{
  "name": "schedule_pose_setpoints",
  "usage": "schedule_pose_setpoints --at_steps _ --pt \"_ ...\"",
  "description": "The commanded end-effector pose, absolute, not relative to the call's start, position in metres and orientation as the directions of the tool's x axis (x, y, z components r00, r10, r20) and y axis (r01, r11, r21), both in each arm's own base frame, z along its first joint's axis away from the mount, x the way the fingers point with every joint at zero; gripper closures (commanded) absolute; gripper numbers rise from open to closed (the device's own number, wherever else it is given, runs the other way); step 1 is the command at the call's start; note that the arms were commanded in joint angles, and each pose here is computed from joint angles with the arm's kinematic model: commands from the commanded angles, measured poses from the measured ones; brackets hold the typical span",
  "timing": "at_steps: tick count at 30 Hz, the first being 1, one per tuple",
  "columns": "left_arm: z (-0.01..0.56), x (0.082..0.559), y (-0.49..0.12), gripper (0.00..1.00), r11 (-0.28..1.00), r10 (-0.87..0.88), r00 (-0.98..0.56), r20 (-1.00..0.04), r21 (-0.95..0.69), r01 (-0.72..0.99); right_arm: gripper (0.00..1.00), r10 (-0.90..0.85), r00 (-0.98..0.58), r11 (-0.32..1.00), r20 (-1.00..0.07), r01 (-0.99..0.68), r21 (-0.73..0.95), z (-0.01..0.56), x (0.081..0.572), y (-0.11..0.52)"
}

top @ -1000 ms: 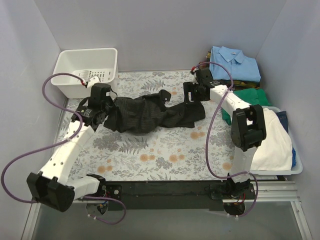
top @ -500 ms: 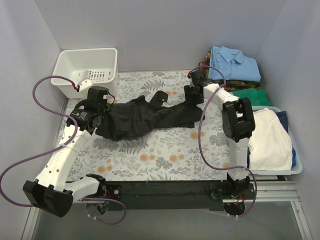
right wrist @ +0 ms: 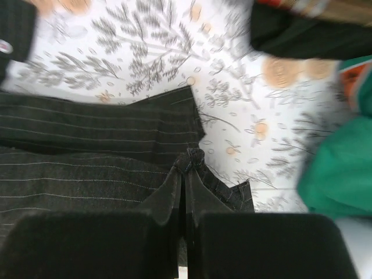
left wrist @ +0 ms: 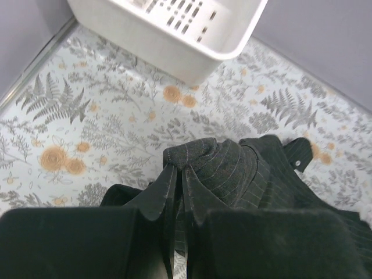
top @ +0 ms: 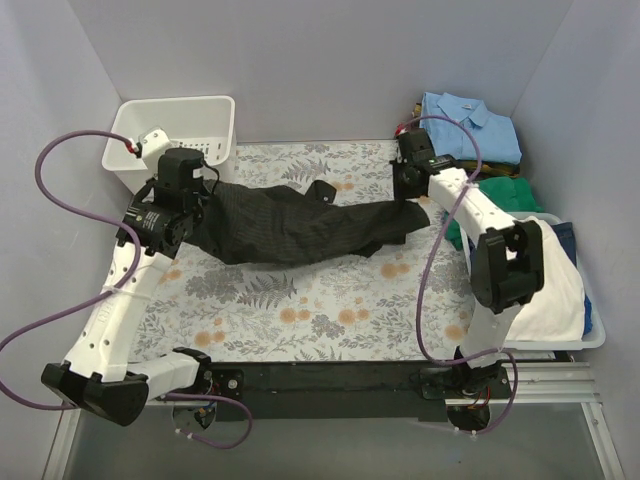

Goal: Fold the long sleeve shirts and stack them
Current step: Flatten the shirt out

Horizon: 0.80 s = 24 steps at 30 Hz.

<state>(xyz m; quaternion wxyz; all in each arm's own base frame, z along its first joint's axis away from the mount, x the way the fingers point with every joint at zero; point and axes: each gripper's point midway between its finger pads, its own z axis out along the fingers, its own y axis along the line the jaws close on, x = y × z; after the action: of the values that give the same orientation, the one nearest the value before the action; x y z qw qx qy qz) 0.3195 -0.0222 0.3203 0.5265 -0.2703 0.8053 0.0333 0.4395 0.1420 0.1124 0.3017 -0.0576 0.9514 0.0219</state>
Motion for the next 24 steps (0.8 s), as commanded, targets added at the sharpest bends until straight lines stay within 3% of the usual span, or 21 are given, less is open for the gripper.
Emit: schedule_pose_setpoints --at_steps 1,7,12,17,24 --pt "0.388 0.324 -0.01 1.0 0.846 -0.382 -0.124 -0.916 -0.292 -0.446 0.99 -0.051 -0.654 0.998 -0.755 -0.053 -0.021 0.213 0.436 0.117" --pt "0.452 0.322 -0.015 1.0 0.883 -0.356 0.026 -0.934 -0.346 -0.317 0.99 -0.009 -0.457 0.999 -0.89 -0.048 0.014 0.303 0.414 0.1" --pt "0.519 0.308 -0.011 1.0 0.907 -0.318 0.184 -0.93 -0.355 -0.225 0.99 0.045 -0.183 0.996 -0.982 -0.069 0.059 0.398 0.388 0.089" --pt "0.588 0.28 -0.005 1.0 0.918 -0.307 0.35 -0.885 -0.372 -0.135 0.99 0.072 0.07 0.994 -0.995 -0.092 0.065 0.483 0.351 0.075" --pt "0.672 0.218 0.005 1.0 0.926 -0.32 0.583 -0.747 -0.377 0.024 0.99 0.121 0.358 0.988 -0.926 -0.135 0.077 0.577 0.29 0.059"
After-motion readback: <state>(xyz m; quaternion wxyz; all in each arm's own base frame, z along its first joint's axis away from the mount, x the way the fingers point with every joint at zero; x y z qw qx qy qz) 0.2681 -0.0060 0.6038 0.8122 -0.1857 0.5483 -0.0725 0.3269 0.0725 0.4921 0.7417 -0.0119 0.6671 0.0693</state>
